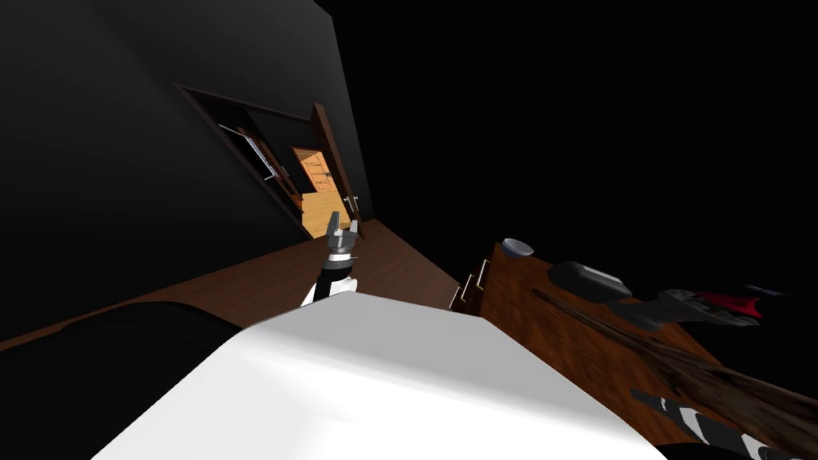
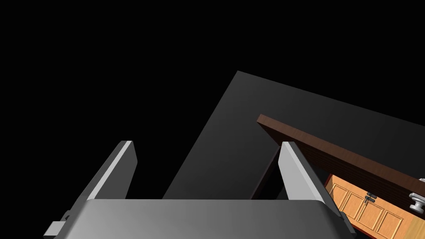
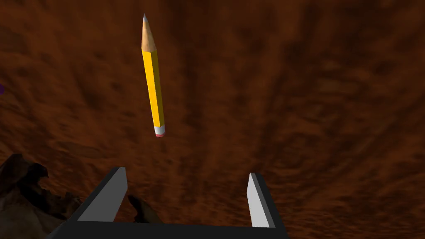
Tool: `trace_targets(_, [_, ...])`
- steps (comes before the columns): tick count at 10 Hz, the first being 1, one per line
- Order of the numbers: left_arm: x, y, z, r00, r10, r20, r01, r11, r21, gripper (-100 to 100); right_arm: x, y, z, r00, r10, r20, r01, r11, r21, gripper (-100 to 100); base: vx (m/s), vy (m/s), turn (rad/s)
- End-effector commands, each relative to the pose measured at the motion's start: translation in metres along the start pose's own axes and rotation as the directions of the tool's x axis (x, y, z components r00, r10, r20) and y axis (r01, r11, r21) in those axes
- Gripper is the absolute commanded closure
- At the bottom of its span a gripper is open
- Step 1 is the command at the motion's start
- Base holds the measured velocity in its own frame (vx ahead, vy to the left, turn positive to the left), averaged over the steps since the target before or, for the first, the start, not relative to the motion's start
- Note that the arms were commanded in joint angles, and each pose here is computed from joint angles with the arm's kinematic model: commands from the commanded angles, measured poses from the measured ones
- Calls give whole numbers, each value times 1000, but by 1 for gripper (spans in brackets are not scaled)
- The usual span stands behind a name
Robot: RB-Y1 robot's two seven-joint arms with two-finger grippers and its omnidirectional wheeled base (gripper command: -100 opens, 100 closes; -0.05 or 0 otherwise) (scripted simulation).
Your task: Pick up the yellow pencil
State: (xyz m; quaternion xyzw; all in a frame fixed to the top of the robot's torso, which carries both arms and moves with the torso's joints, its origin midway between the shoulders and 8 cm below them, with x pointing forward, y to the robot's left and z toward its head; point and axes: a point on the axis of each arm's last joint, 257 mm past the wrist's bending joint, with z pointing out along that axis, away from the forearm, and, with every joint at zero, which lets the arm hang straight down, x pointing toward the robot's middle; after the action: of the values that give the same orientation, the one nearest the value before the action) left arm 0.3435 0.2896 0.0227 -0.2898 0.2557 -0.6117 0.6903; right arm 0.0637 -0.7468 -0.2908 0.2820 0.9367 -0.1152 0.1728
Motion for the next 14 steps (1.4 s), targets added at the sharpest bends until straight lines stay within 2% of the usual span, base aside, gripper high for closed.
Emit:
trace_targets(1, [0,0,0,1000,0,0,0,1000,0,0,-30,0,-4,999,-8,46,8,1000,3,-100,32,114,38])
trace_targets(3, [0,0,0,1000,0,0,0,1000,0,0,-39,1,-5,998,-8,60,8,1000,3,-100,3,59,19])
trace_targets(4, [0,0,0,1000,0,0,0,1000,0,0,-53,4,-7,996,-4,85,4,1000,-2,-100,-12,24,21])
trace_targets(5, [0,0,0,1000,0,0,0,1000,0,0,-84,22,-11,991,33,132,-28,999,-39,-100,-67,31,105])
trace_targets(6, [0,0,0,1000,0,0,0,1000,0,0,-80,15,-11,990,38,135,-34,999,-26,-100,-73,13,50])
trace_targets(8, [0,0,0,1000,0,0,0,1000,0,0,-86,33,-10,990,58,130,-50,997,-65,-100,-57,-5,-7])
trace_targets(9, [0,0,0,1000,0,0,0,1000,0,0,-80,40,-9,991,74,114,-65,995,-82,-100,-126,-81,16])
trace_targets(13, [0,0,0,1000,0,0,0,1000,0,0,-31,56,-1,993,115,18,-111,985,-133,-100,-139,-111,-8])
trace_targets(14, [0,0,0,1000,0,0,0,1000,0,0,-10,63,0,992,125,-23,-127,980,-152,-100,-136,-112,-2])
